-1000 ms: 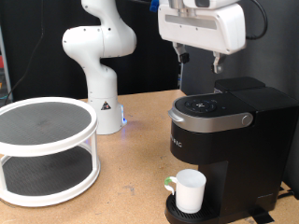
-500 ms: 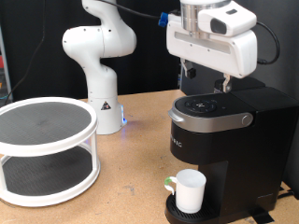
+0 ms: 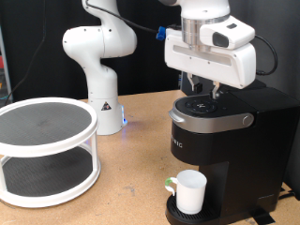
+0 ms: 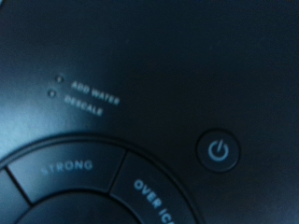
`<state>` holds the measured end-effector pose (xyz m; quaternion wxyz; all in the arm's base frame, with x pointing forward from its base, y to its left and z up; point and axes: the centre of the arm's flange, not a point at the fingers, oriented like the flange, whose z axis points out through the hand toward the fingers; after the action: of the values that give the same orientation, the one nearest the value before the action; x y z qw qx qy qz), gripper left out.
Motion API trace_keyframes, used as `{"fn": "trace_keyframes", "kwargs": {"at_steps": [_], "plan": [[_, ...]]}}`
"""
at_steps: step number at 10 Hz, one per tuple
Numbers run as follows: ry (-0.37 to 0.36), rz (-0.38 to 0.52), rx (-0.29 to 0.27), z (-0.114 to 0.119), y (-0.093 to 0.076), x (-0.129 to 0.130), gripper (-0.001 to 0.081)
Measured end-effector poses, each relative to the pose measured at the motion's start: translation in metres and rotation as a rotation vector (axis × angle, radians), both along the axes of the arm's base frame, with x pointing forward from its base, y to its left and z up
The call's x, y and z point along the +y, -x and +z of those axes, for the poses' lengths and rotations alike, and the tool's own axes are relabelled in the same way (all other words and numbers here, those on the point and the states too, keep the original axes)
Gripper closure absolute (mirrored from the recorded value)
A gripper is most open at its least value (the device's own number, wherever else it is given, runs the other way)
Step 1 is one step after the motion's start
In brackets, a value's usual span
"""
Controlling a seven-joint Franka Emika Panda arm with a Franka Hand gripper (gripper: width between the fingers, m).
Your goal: Make a cup of coffee with the keurig machine
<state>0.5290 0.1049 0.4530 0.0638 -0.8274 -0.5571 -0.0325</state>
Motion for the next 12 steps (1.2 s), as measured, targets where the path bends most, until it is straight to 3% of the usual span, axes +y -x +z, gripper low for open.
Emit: {"fn": "trace_keyframes", "kwargs": {"at_steps": [1,2,3,6,12], "plan": [[0.004,-0.005,-0.032,-0.004,0.005,-0.001,0.0423],[0.006,-0.014,-0.073,-0.008,0.011,-0.003,0.0606],[0.006,-0.024,-0.108,-0.011,0.018,-0.006,0.0731],[0.010,-0.045,-0.143,-0.017,0.033,-0.010,0.0801],[-0.014,-0.093,-0.185,-0.017,0.031,-0.013,0.0801]]}}
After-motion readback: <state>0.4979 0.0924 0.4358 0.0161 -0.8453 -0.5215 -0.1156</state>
